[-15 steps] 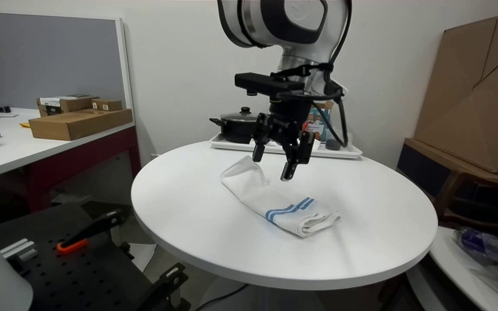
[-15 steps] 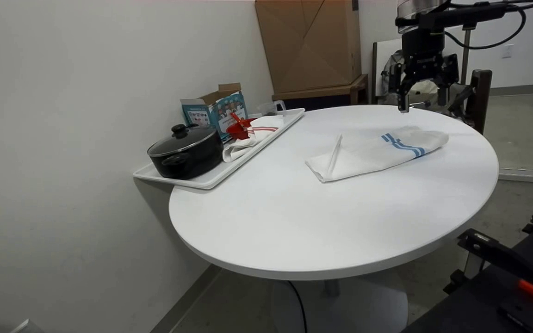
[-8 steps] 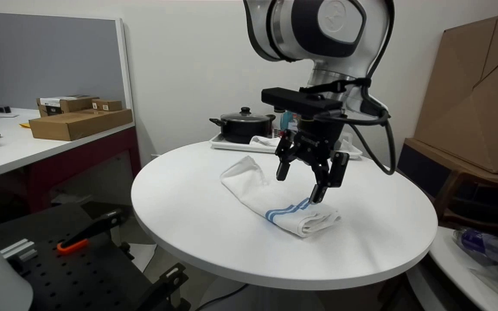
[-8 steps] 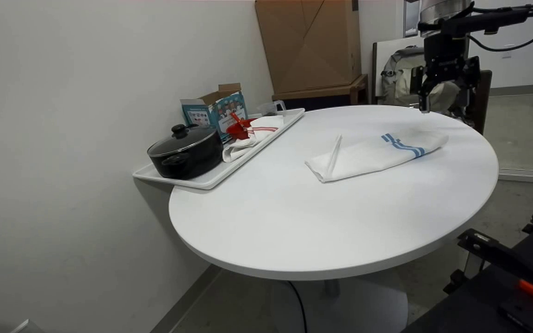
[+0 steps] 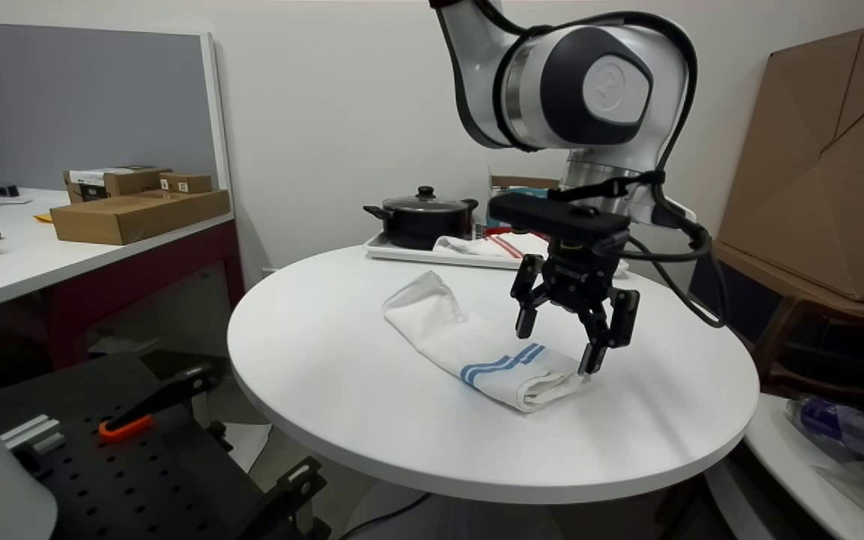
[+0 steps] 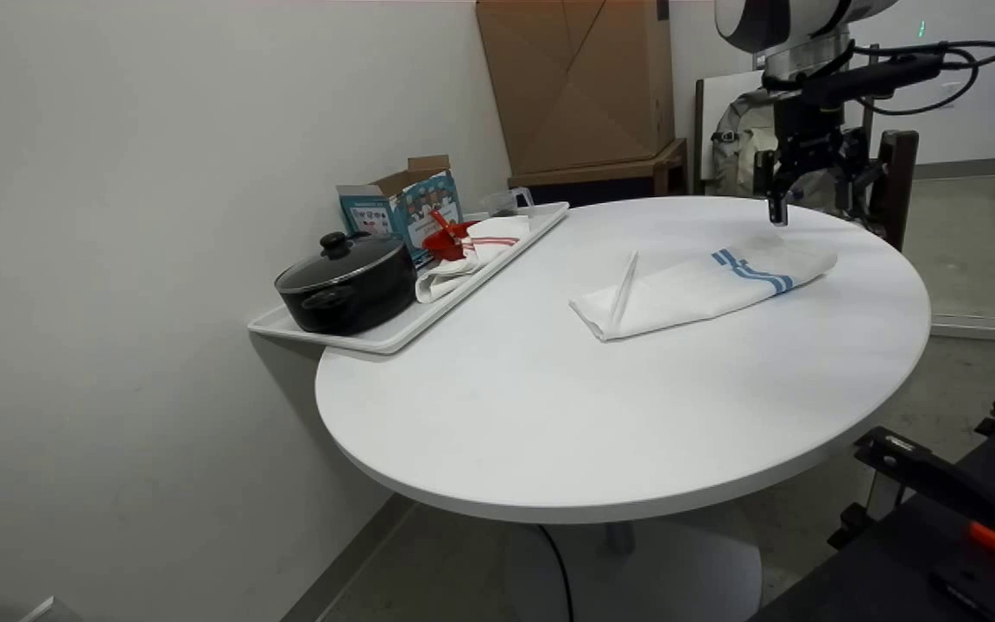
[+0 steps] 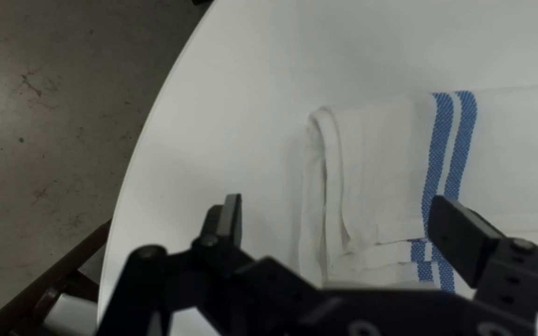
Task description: Fold the bluestripped table cloth
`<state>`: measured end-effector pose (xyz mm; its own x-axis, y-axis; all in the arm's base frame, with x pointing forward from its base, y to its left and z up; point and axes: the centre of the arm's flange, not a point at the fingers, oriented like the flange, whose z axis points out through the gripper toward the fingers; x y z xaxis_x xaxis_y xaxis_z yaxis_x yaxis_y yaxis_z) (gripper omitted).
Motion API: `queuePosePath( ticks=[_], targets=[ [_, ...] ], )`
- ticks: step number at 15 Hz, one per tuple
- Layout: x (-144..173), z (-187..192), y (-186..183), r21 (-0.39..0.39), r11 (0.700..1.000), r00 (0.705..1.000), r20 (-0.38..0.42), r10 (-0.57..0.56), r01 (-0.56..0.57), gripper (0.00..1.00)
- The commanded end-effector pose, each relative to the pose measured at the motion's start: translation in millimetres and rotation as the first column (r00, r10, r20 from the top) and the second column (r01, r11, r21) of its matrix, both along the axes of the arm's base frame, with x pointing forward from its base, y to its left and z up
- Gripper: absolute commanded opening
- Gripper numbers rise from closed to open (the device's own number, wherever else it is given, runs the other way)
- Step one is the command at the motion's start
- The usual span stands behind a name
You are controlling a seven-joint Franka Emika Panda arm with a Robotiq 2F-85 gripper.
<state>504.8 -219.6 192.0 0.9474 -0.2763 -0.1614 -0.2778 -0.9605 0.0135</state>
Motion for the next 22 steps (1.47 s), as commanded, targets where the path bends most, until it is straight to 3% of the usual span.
queuePosePath(
  ticks=[1,5,6,8,11,13,14,17,21,22],
  targets=[
    [10.5,-23.1,-15.9,-0.038,0.999,1.000,0.023,-0.015,0.016,1.00],
    [-2.1,-41.3,-28.0,-0.042,0.997,0.997,0.056,-0.055,0.058,0.98],
    [-5.0,-44.4,-30.2,-0.039,0.997,0.996,0.067,-0.066,0.068,0.74],
    [-8.5,-48.5,-33.0,-0.040,0.996,0.994,0.079,-0.076,0.080,0.68],
    [-9.6,-49.9,-33.2,-0.042,0.996,0.993,0.095,-0.077,0.081,0.44],
    [-6.6,-48.8,-31.0,-0.038,0.996,0.992,0.105,-0.073,0.077,0.34],
    [-4.0,-47.0,-29.0,-0.035,0.997,0.992,0.111,-0.068,0.073,0.60],
    [2.5,-35.5,-24.4,-0.031,0.997,0.989,0.133,-0.062,0.067,0.73],
    [8.8,-0.5,-27.3,-0.035,0.996,0.979,0.189,-0.078,0.086,0.99],
    [10.5,7.5,-28.5,-0.034,0.995,0.976,0.203,-0.082,0.091,1.00]
  ],
)
